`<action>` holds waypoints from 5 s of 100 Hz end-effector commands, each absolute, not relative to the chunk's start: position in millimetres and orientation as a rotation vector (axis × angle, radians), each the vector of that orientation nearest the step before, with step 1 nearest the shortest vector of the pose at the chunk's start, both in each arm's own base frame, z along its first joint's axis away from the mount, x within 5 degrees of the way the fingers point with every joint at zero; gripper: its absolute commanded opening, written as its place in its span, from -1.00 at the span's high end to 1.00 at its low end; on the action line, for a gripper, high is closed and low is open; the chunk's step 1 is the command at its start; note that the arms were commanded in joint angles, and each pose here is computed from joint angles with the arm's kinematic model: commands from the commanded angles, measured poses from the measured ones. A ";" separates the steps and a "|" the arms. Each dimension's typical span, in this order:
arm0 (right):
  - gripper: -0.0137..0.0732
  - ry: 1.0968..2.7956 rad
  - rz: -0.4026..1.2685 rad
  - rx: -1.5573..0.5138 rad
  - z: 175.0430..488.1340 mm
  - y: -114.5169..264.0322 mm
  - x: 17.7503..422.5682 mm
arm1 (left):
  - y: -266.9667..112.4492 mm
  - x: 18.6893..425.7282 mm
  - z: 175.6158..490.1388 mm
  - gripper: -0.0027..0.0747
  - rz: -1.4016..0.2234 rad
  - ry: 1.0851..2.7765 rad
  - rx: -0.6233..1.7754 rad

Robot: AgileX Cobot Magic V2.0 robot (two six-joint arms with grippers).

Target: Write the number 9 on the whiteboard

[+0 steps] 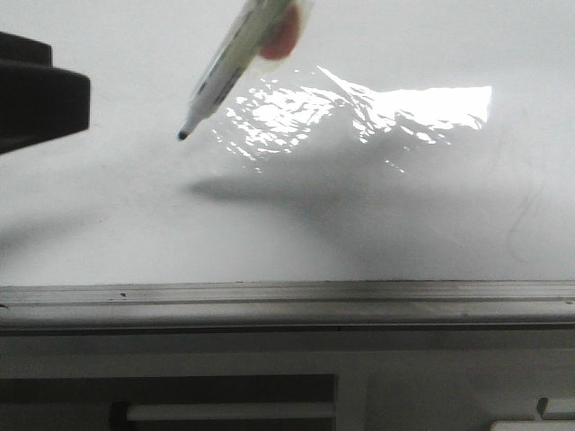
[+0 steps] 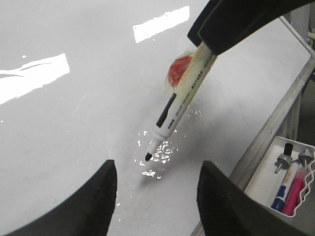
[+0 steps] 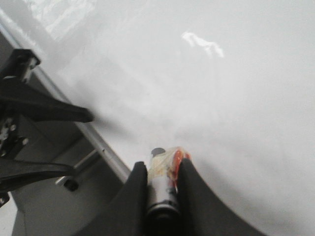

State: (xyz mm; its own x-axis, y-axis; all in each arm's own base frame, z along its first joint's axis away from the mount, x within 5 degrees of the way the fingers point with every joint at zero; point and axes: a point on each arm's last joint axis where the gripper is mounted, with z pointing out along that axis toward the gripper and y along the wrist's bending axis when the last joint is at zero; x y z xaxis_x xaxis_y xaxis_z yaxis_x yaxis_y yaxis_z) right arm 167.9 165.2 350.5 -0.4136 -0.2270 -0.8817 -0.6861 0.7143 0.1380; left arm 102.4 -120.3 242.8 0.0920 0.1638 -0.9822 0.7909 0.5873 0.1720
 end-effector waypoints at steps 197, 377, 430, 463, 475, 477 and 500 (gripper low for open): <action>0.80 2.107 0.744 -0.692 363.0 192.5 169.3 | -152.6 117.7 226.4 0.04 -0.659 1.373 0.961; -0.37 2.160 0.769 -0.701 354.3 201.0 169.2 | -132.8 132.8 215.3 0.98 -0.899 1.879 0.246; -0.37 2.167 0.770 -0.703 353.9 200.9 168.9 | -131.7 136.9 212.3 0.98 -0.905 1.899 0.153; -0.37 2.184 0.768 -0.711 352.7 200.6 167.8 | -133.7 139.2 211.2 0.10 -0.907 1.882 0.155; -0.37 2.182 0.768 -0.710 352.8 200.6 167.9 | -133.7 139.5 213.5 0.02 -0.916 1.857 0.151; -0.35 2.180 0.769 -0.709 353.0 200.7 168.1 | -133.7 139.5 213.5 0.02 -0.916 1.857 0.151; 0.06 2.145 0.720 -0.733 355.6 197.4 168.6 | -135.1 137.7 213.8 0.02 -0.912 1.853 0.204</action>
